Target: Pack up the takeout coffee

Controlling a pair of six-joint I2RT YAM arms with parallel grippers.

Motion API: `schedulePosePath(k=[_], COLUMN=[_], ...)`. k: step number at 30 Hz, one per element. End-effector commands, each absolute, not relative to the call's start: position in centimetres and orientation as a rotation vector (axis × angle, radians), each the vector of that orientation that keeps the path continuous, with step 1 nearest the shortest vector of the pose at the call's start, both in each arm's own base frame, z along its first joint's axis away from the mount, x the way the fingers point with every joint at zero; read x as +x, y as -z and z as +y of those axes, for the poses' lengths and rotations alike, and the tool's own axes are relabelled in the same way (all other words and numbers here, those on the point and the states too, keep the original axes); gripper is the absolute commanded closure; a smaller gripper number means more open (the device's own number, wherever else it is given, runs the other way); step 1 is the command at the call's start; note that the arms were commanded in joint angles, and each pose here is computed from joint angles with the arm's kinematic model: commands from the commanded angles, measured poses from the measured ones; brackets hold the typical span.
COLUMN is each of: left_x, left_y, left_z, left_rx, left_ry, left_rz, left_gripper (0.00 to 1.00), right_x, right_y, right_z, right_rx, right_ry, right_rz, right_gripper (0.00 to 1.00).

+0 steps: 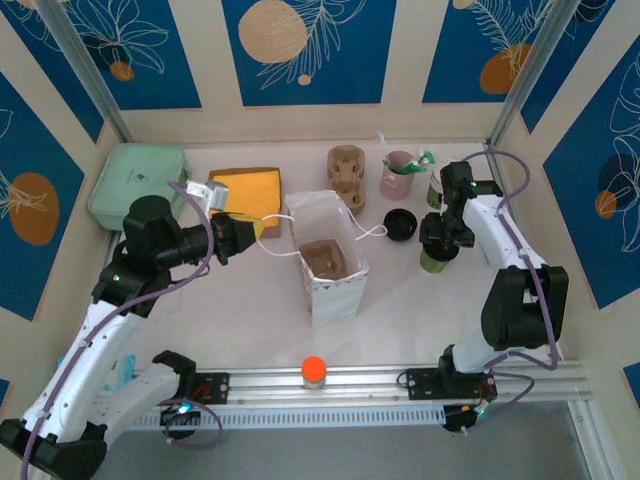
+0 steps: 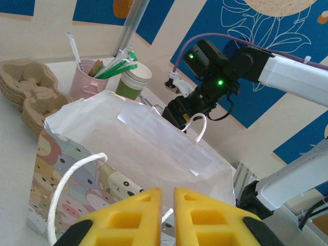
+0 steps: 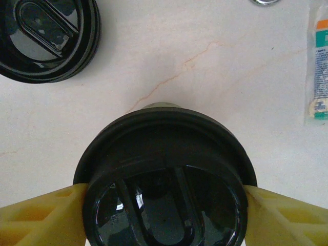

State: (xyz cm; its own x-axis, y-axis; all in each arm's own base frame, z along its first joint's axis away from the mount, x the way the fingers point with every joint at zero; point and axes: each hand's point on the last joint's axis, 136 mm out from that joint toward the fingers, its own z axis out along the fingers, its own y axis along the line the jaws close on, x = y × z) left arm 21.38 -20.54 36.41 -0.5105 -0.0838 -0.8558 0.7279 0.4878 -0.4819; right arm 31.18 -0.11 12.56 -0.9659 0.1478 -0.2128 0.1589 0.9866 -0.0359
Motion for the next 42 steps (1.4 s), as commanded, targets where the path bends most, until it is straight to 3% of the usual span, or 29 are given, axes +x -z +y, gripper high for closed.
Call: schedulePosePath(k=[1, 12, 17, 20, 38, 42], left_x=[20.7, 20.5, 20.6, 20.6, 20.6, 20.7], left_y=[-36.7, -36.7, -36.7, -36.8, -37.0, -36.9], left_z=[-20.4, -20.2, -20.2, -20.2, -20.1, -20.2], left_rx=[0.572, 0.577, 0.574, 0.574, 0.572, 0.570], left_ry=[1.114, 1.096, 1.094, 1.094, 1.089, 1.092], left_rz=[1.808, 1.812, 1.810, 1.809, 1.809, 1.812], left_gripper=[0.86, 0.86, 0.85, 0.85, 0.85, 0.85], right_x=[30.8, 31.5, 31.5, 31.7, 30.2, 29.4], right_y=[-11.3, -11.5, -12.0, -12.7, -18.2, -19.1], right_z=[2.9, 3.9, 3.9, 3.8, 1.5, 2.3], right_rx=[0.253, 0.234, 0.232, 0.236, 0.319, 0.297], right_ry=[-0.072, -0.041, -0.014, -0.003, 0.156, 0.052], right_rz=[2.979, 2.987, 2.977, 2.956, 2.835, 2.841], right_gripper=[0.30, 0.29, 0.07, 0.00, 0.01, 0.01])
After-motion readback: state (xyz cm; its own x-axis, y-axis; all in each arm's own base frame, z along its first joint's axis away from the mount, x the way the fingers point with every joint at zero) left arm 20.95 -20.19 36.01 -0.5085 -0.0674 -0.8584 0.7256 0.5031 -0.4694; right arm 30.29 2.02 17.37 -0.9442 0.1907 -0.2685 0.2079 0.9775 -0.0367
